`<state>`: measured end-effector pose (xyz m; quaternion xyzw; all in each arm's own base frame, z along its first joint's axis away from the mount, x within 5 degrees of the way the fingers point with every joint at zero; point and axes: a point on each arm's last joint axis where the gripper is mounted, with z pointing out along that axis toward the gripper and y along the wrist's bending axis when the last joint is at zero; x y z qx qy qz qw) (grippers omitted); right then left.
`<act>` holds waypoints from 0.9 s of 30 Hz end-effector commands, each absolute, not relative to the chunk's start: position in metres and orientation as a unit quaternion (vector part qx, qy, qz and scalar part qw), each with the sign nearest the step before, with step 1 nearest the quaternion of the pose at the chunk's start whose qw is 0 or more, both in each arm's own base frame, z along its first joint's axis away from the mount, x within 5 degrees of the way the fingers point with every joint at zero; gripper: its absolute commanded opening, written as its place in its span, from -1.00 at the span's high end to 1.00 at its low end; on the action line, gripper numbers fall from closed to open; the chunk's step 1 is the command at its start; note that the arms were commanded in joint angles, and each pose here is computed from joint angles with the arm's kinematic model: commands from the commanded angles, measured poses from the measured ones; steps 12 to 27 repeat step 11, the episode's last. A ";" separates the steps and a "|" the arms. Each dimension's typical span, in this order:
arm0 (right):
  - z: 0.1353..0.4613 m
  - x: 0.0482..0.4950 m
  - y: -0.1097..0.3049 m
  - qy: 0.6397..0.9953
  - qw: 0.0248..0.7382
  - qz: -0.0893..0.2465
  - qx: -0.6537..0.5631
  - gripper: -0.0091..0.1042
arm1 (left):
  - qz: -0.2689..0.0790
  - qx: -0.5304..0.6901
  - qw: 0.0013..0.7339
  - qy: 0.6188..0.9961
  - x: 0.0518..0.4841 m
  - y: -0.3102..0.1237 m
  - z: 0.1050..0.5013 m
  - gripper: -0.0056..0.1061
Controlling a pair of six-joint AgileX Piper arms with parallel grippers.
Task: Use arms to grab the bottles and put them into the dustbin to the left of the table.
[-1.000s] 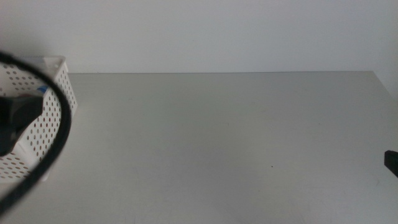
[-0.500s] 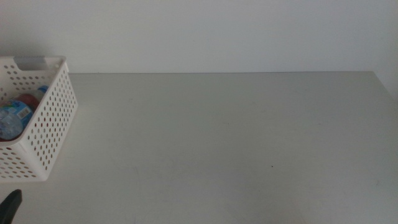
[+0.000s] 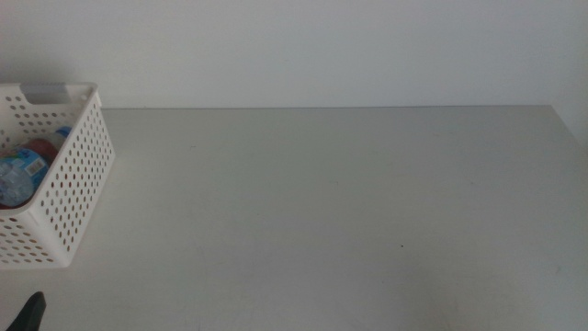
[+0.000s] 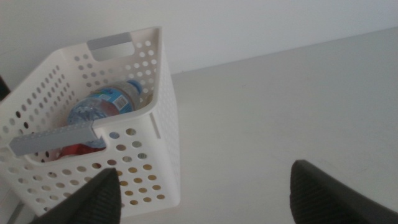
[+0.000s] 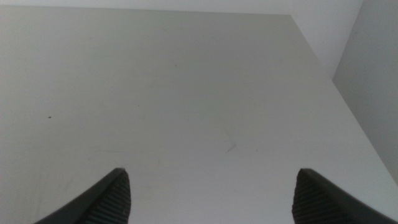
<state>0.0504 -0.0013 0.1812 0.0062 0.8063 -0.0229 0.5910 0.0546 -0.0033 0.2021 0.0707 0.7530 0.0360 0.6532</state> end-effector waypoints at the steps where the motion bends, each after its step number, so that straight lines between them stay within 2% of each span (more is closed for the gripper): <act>1: 0.194 0.050 -0.002 0.771 0.635 -0.036 0.003 -0.34 | 0.038 0.047 0.692 0.720 0.054 -0.001 0.213 -0.75; 5: 0.185 0.051 -0.002 0.779 0.626 -0.036 0.003 -0.34 | 0.038 0.046 0.691 0.721 0.053 -0.001 0.201 -0.75; 9: 0.180 0.052 -0.003 0.779 0.627 -0.036 0.004 -0.34 | 0.035 0.047 0.672 0.738 0.054 -0.002 0.187 -0.75; 27: 0.180 0.052 -0.003 0.779 0.626 -0.036 0.004 -0.34 | 0.034 0.047 0.672 0.738 0.054 -0.002 0.188 -0.75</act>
